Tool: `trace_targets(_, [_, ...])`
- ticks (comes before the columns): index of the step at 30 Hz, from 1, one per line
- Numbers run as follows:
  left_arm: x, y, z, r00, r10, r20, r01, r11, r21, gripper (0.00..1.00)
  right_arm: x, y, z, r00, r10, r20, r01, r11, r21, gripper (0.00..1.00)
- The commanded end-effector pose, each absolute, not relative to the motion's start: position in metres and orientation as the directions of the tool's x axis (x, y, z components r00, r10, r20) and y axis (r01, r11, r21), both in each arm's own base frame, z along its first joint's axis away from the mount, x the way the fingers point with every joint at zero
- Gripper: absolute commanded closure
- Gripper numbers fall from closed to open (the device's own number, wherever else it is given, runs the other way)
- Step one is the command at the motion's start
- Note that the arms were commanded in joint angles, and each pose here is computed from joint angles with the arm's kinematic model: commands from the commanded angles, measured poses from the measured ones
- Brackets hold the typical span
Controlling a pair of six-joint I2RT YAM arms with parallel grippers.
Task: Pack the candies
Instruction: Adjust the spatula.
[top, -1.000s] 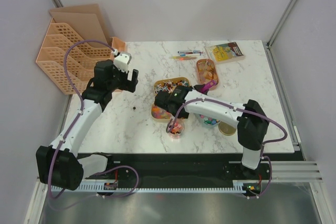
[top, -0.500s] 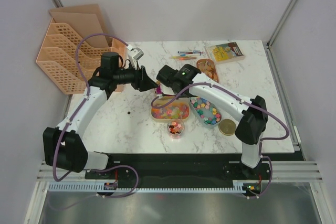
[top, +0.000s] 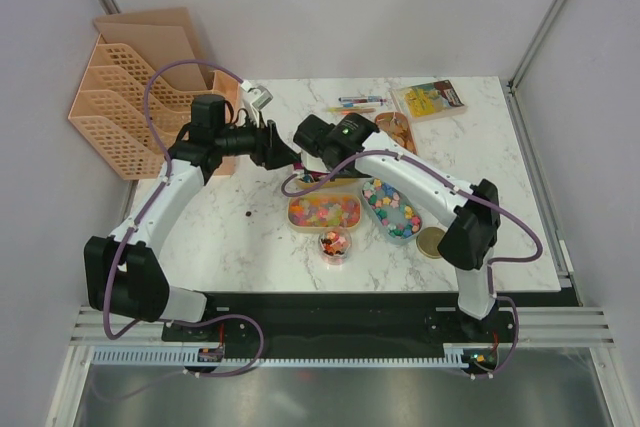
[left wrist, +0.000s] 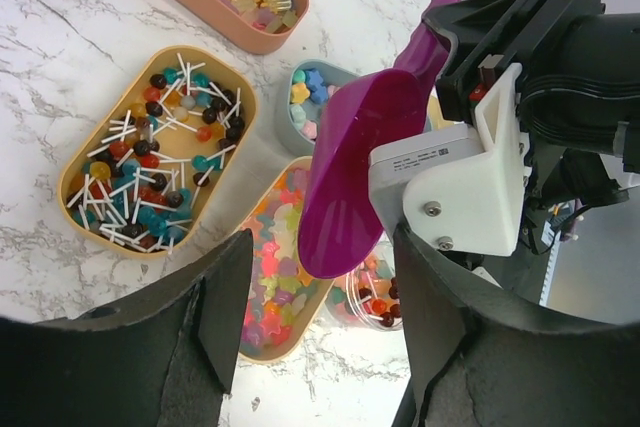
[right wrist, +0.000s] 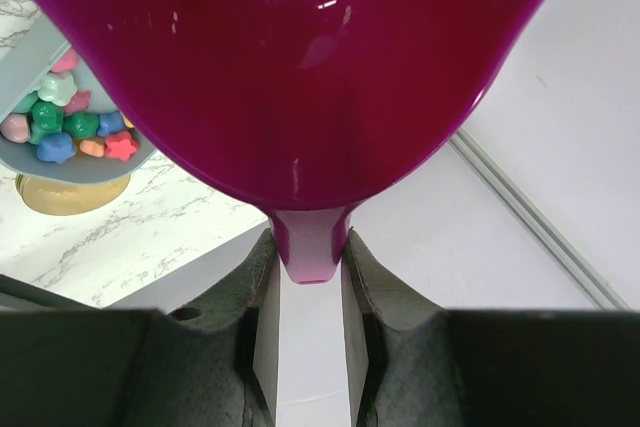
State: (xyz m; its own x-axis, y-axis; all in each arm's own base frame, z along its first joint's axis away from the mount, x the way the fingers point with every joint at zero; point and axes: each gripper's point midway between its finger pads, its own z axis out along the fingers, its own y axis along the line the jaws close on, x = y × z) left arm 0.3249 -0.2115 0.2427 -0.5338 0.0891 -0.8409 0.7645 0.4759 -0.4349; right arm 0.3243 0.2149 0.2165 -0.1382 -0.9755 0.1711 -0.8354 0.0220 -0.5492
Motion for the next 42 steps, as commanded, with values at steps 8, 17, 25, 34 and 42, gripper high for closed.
trace_targets(8, [0.330,-0.222,0.262,-0.522,0.052,-0.851,0.780,0.433,-0.452,0.44,0.321,0.211,0.241,-0.187,-0.977,0.102,-0.795,0.089,-0.600,1.00])
trace_targets(17, [0.333,-0.220,0.275,-0.508,0.029,-0.861,0.777,0.448,-0.443,0.36,0.315,0.204,0.254,-0.195,-0.979,0.058,-0.780,0.119,-0.614,1.00])
trace_targets(25, [0.337,-0.215,0.285,-0.486,0.014,-0.874,0.770,0.479,-0.421,0.30,0.313,0.198,0.260,-0.198,-0.980,0.015,-0.769,0.146,-0.622,1.00])
trace_targets(34, [0.339,-0.219,0.278,-0.506,0.008,-0.863,0.770,0.454,-0.447,0.34,0.314,0.203,0.263,-0.183,-0.983,0.008,-0.772,0.138,-0.621,1.00])
trace_targets(42, [0.326,-0.229,0.284,-0.536,0.001,-0.844,0.794,0.340,-0.504,0.64,0.323,0.218,0.265,-0.187,-0.982,-0.026,-0.753,0.160,-0.638,1.00])
